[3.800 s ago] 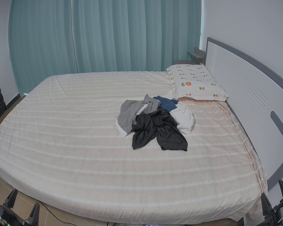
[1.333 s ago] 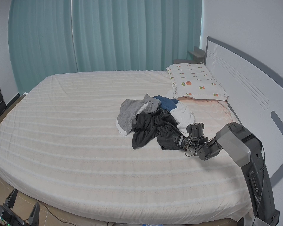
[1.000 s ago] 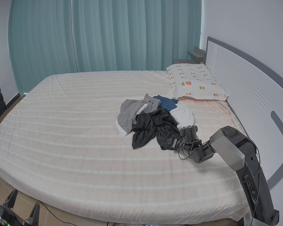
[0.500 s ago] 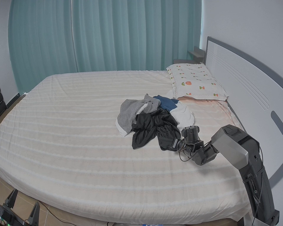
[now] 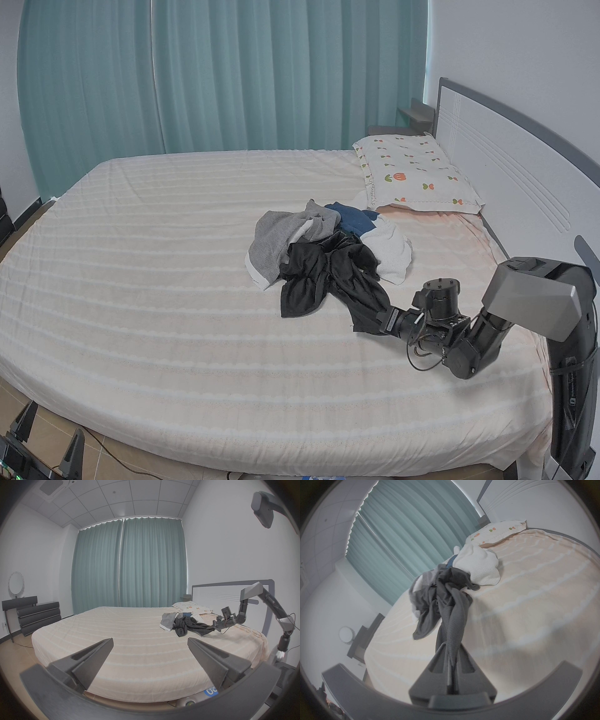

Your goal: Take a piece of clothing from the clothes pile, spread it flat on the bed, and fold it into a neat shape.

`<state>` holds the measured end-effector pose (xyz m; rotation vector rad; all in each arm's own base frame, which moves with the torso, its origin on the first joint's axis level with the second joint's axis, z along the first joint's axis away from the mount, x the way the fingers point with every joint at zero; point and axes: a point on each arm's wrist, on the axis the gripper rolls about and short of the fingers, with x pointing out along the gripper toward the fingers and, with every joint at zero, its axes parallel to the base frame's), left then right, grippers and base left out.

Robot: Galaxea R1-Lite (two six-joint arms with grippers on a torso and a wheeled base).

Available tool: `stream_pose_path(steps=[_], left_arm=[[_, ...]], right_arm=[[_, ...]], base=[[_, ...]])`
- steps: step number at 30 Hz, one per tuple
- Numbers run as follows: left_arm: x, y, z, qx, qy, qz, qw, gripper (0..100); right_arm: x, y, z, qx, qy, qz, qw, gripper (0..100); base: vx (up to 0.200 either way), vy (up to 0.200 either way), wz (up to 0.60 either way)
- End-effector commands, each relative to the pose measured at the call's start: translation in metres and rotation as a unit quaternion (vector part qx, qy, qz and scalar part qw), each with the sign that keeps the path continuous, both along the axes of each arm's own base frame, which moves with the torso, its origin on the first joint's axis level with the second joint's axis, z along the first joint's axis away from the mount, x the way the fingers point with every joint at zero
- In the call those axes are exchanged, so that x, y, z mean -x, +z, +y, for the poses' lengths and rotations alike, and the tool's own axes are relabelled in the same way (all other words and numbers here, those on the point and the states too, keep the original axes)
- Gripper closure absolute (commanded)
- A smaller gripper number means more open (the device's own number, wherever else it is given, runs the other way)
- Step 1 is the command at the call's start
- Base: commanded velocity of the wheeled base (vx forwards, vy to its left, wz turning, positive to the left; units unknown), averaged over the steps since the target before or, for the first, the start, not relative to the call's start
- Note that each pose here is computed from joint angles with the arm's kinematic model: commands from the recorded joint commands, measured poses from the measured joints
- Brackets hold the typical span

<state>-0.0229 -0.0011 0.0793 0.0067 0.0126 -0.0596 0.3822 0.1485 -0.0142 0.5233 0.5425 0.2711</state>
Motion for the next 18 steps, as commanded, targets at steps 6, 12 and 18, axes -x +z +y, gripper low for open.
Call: stream_pose_path(steps=[6, 12, 18], left_arm=[[0.000, -0.005, 0.000, -0.019, -0.001, 0.000, 0.9998, 0], [0.016, 0.071, 0.000, 0.067, -0.018, -0.133, 0.9887, 0], [-0.025, 0.092, -0.004, 0.013, -0.081, -0.014, 0.9966, 0]], right_arm=[[0.125, 0.083, -0.032, -0.093, 0.105, -0.073, 0.9874, 100], [0.151, 0.105, -0.036, -0.140, 0.124, -0.103, 0.9770, 100], [0.163, 0.122, -0.030, -0.158, 0.146, -0.128, 0.9683, 100]], base=[[0.000, 0.000, 0.00], [0.000, 0.000, 0.00], [0.000, 0.000, 0.00]])
